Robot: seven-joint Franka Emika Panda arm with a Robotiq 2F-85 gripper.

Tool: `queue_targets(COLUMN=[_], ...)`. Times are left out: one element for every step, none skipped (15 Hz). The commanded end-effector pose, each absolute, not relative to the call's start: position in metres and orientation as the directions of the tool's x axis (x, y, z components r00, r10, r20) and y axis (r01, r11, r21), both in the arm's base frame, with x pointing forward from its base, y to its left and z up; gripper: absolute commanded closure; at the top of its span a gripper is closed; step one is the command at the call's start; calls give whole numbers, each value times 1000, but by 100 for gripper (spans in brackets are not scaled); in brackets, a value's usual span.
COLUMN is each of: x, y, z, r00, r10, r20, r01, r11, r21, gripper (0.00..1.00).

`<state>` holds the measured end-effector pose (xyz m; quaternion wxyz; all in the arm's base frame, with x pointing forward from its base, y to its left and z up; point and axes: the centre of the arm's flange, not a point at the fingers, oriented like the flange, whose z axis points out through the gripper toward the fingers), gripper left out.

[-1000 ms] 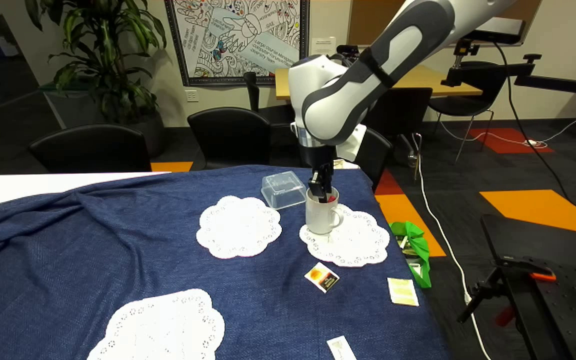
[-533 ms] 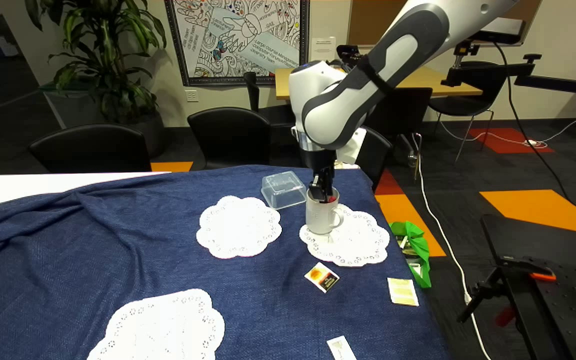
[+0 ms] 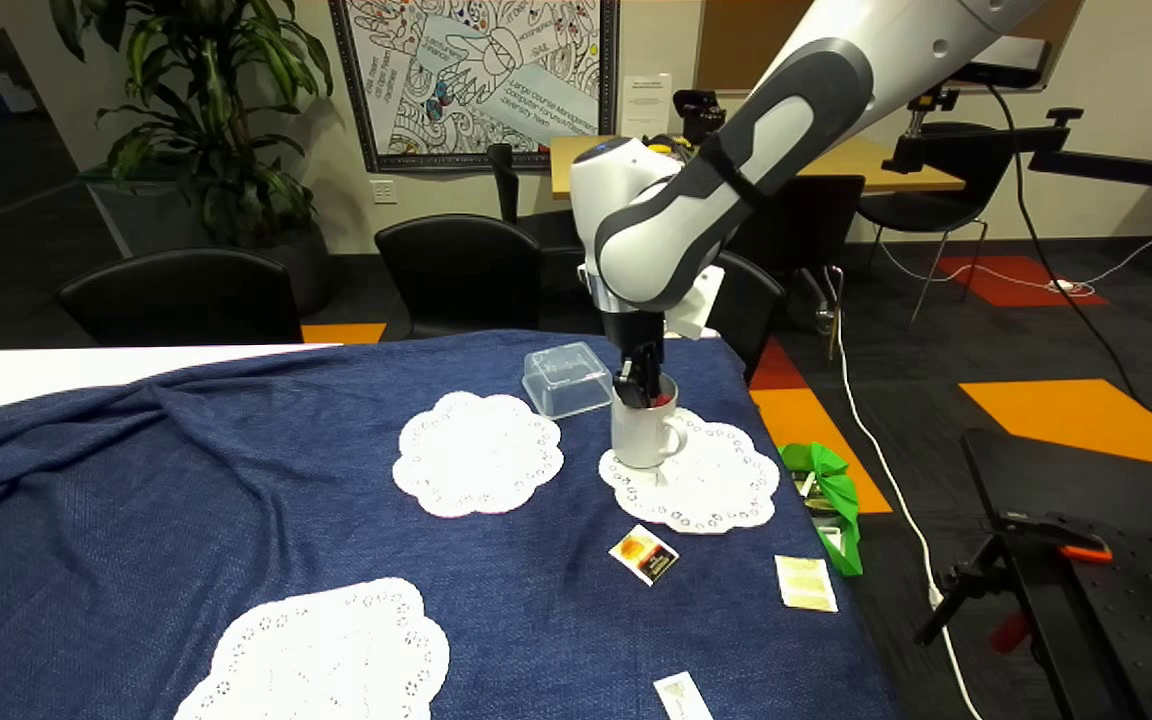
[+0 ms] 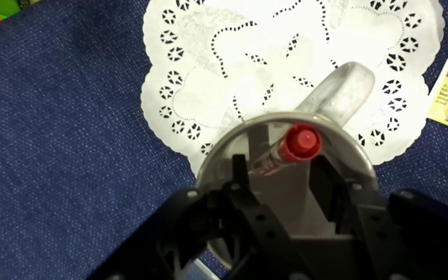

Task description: Remove the marker from the mug and put it on the table

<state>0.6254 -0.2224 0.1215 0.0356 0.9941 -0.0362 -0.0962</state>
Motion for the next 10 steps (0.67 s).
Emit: queue_targets(x=[638,639,639,639,639,639,639,638,636,635], y=[-224,-224,-224,-225,-225,-225,-226,-226,-225,-226], z=[121,121,121,121,122,123,124,127,130,132], r00=[972,971,970,968,967,965,964,963,961,960], r10=[-102,-105,-106,-110,-114,-118,-121,-127,-135,-145], r20=[-210,-213,-219,-226,-230,-235,-237,-238,-240,-241], r01=[-91,-94,-95,-99,-103,-106,-110,-117,-125,-136], r11=[-994,-994,-994,-993,-993,-993,-992,-992,-991,-989], r21=[60,61,61,61,60,59,57,55,55,53], gripper=[66,67,68,76,83,94,100,99,96,96])
